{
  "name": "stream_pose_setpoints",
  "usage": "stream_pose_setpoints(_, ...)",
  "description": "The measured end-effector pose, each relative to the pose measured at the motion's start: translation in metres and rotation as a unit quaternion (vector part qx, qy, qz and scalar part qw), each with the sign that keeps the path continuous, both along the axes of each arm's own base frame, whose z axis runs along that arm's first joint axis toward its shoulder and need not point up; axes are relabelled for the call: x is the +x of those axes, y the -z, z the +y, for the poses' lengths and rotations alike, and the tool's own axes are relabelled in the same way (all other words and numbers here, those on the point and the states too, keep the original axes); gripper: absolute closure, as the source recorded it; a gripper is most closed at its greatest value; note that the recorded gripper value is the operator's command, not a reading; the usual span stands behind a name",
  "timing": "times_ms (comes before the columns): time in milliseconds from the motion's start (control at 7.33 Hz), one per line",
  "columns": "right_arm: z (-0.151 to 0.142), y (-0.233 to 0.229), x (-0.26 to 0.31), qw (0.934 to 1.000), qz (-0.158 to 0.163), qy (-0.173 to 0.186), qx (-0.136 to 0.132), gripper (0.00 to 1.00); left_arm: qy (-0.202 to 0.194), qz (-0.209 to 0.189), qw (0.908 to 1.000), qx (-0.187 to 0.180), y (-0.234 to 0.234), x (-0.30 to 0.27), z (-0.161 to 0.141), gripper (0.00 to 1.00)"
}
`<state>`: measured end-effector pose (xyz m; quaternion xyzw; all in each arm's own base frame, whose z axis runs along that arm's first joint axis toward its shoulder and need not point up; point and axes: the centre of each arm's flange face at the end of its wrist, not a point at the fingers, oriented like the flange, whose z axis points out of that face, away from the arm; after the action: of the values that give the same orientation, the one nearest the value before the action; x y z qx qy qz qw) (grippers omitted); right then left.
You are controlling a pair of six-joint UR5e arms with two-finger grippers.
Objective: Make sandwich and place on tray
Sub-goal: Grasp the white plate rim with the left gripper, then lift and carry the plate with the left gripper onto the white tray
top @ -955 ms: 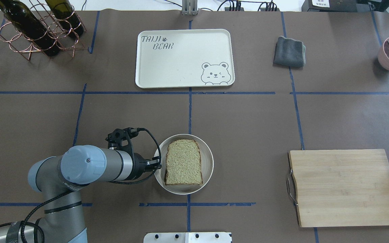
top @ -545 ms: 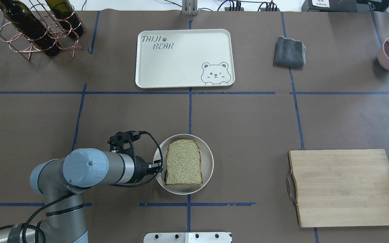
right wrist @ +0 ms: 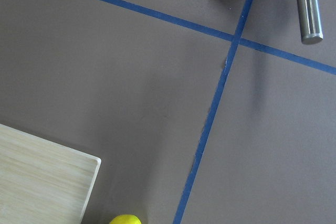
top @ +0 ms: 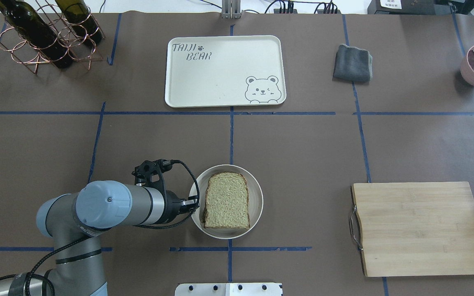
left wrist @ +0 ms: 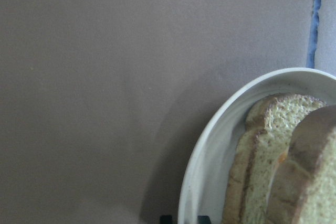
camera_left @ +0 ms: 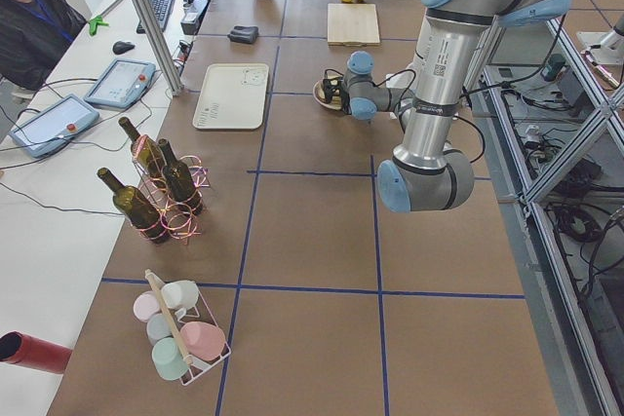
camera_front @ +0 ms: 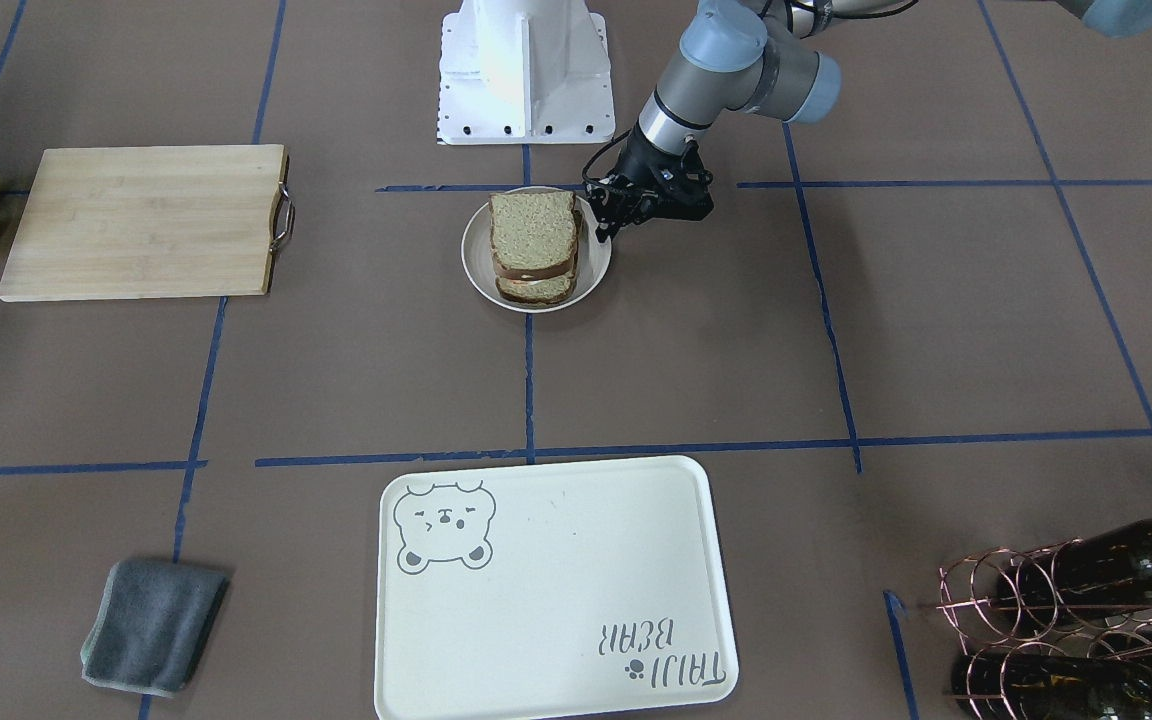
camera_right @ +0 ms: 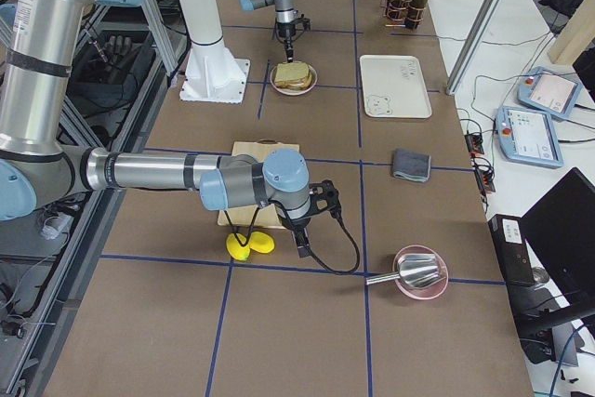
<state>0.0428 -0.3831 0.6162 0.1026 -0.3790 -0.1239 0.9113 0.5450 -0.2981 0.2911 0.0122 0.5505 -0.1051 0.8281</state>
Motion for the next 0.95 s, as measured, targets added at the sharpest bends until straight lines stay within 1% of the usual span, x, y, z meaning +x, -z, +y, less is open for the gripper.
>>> stream_pose_setpoints(409,-0.001,0.001,0.000,1.0000,0.000,0.000,0.001,0.00,-0.004,0.017,0.9998,0.002,0.014,-0.013,-0.003,1.00)
stream_pose_setpoints(682,-0.001,-0.001,0.000,1.0000,0.000,0.000,0.000,0.00,-0.007,0.029,0.9995,-0.008,0.020,-0.037,-0.032,1.00)
stream_pose_setpoints(818,0.000,-0.002,0.000,1.0000,0.000,0.000,-0.001,0.00,-0.006,0.033,0.9994,-0.009,0.023,-0.052,-0.052,1.00)
stream_pose_setpoints(955,0.000,-0.002,0.000,1.0000,0.000,0.000,-0.001,0.00,-0.002,0.036,0.9994,-0.002,0.027,-0.067,-0.075,1.00)
